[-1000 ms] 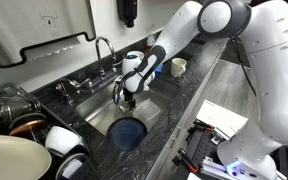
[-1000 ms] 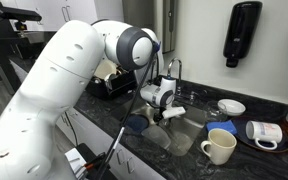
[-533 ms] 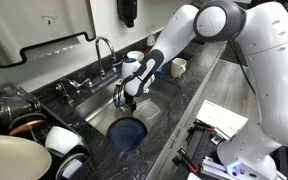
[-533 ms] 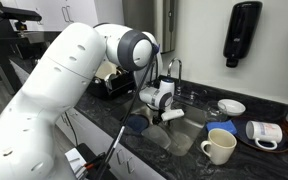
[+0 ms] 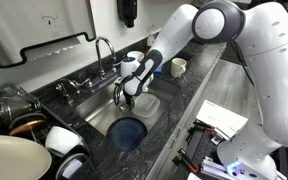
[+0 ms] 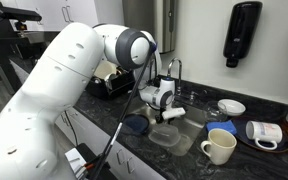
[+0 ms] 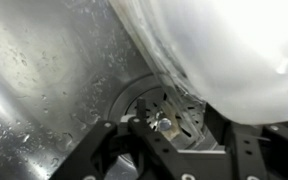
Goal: Pick up the straw from the sink and put in the kitchen utensil holder
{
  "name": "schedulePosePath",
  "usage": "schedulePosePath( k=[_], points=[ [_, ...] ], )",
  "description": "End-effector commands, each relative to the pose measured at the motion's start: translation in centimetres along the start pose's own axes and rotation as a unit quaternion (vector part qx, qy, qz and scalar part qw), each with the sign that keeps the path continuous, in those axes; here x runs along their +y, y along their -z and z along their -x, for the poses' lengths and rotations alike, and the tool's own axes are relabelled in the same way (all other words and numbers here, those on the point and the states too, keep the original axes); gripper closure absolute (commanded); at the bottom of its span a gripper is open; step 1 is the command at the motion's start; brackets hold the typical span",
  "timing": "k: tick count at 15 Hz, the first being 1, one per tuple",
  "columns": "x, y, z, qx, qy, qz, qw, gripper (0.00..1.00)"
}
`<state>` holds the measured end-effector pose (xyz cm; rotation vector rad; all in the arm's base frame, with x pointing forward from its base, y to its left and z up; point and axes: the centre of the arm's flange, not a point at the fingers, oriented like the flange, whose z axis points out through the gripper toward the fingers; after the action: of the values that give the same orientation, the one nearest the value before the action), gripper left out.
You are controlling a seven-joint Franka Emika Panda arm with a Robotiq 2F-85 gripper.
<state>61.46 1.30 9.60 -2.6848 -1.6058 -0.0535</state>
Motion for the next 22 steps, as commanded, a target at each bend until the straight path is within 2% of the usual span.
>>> schedulePosePath(
  k=[1, 5, 7, 13, 14, 15, 22],
  points=[
    [0.0, -1.3, 0.0, -0.015, -0.005, -0.002, 0.9999, 0.69],
    [-0.3, -1.4, -0.2, -0.017, -0.005, -0.002, 0.9998, 0.97],
    [-0.6, -1.7, -0.1, -0.021, -0.004, -0.005, 0.9998, 1.0],
    [-1.1, -1.0, -0.2, -0.027, -0.001, 0.0, 0.9996, 1.0],
    [-1.2, -0.8, -0.2, -0.028, 0.001, -0.002, 0.9996, 0.74],
    [-1.3, -0.6, -0.1, -0.029, 0.003, -0.003, 0.9996, 0.73],
    [-1.9, -0.8, 1.1, -0.049, 0.0, -0.011, 0.9987, 0.25]
  ],
)
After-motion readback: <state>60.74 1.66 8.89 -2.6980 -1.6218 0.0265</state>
